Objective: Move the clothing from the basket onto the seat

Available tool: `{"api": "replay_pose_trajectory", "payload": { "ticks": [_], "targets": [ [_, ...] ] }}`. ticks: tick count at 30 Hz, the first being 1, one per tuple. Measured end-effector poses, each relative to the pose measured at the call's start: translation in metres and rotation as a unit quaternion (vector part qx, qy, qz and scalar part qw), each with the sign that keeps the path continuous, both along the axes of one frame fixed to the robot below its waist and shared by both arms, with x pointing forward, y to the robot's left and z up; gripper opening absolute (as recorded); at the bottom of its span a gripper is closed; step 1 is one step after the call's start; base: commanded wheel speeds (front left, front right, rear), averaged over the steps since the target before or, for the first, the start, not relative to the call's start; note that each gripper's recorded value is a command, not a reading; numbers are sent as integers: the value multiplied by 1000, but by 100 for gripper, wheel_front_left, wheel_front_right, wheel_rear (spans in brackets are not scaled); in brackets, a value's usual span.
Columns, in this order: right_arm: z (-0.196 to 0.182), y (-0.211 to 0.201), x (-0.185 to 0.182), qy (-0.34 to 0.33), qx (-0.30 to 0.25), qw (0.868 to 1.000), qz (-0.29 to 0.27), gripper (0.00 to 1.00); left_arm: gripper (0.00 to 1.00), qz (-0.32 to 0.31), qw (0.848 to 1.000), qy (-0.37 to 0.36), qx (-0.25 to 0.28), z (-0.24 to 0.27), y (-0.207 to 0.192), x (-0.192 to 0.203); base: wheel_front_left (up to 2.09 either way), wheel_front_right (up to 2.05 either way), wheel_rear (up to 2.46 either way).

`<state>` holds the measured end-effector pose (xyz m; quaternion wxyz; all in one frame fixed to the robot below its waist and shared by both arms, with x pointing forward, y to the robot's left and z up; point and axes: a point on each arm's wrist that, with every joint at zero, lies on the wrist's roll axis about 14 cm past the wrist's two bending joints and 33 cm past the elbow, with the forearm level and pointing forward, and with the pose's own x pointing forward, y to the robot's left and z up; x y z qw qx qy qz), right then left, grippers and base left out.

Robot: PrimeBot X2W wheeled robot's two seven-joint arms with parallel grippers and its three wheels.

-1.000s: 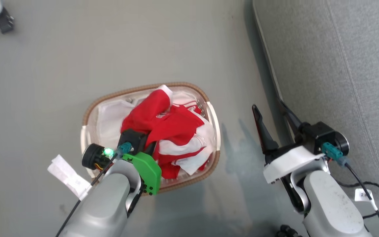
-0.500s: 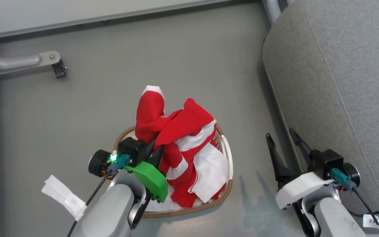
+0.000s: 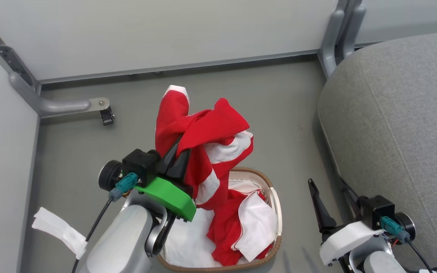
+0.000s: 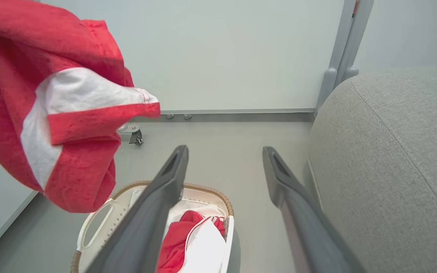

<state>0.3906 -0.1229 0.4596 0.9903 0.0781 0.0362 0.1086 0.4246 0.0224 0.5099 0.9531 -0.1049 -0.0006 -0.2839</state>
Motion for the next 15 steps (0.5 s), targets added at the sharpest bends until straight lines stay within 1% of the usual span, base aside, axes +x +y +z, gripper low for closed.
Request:
{"api": "replay_pose_trajectory", "payload": {
  "ticks": [6,10,15],
  "targets": [
    [7,10,-7,-9,2,1000,15,100,0,-3,998,-56,-28,46,-3,-5,0,0,0],
    [4,11,-13,-3,7,1000,15,100,0,-10,995,-89,-44,73,-7,-7,0,0,0],
    [6,14,-14,-5,6,1000,19,100,0,-17,992,-112,-55,91,-12,-10,0,0,0]
  ]
}}
